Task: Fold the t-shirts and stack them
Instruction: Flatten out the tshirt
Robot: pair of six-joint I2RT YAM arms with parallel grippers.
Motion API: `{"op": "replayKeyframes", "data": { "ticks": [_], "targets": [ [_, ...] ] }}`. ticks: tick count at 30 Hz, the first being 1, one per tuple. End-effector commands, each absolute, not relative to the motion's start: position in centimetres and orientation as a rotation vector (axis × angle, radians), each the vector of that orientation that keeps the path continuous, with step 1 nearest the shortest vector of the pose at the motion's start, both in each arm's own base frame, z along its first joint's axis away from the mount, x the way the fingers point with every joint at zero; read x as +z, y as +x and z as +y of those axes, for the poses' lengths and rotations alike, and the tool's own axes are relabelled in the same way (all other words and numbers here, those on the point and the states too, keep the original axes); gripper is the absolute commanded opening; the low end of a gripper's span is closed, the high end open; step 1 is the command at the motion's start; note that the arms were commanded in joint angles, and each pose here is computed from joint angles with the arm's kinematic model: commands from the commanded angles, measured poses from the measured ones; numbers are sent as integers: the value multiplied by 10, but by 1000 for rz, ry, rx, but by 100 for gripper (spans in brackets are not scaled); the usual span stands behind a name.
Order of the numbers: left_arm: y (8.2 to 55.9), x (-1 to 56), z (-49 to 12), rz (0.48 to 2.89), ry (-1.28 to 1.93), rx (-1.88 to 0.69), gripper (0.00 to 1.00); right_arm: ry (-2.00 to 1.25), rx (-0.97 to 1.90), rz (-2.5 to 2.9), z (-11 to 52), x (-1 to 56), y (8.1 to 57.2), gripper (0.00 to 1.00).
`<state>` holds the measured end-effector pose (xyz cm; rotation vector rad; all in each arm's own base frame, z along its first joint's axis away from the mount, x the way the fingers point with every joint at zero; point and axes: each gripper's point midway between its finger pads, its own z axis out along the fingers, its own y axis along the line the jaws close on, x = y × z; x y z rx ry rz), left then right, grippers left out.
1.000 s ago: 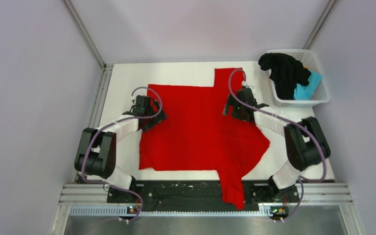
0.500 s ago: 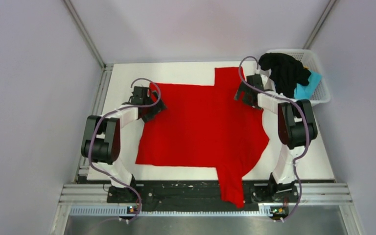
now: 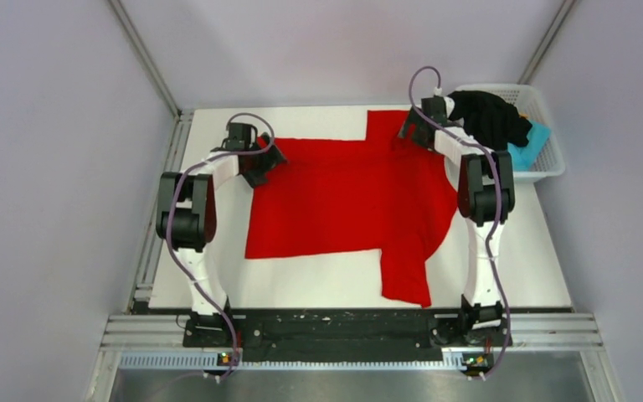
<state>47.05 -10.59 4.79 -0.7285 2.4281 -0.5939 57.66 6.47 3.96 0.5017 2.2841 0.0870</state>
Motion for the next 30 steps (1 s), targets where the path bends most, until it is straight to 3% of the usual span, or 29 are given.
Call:
{"op": "replayKeyframes", "data": {
  "ticks": [1, 6, 12, 16, 23, 30],
  "targets": [
    [477, 18, -89, 2508, -803, -519, 99, 502, 154, 2367, 60, 14, 589, 99],
    [488, 67, -85, 2425, -760, -540, 99, 336, 266, 2339, 86, 78, 583, 99],
    [429, 118, -77, 2333, -742, -489, 99, 213, 135, 2274, 95, 138, 496, 99],
    [352, 103, -47, 2316, -858, -160, 99, 161, 225, 2264, 110, 138, 432, 99],
    [237, 65, -30, 2392, -982, -50, 99, 251, 353, 2159, 100, 148, 356, 99],
    [219, 41, -49, 2372, -973, -249, 97, 288, 378, 1986, 82, 165, 313, 99]
  ]
}}
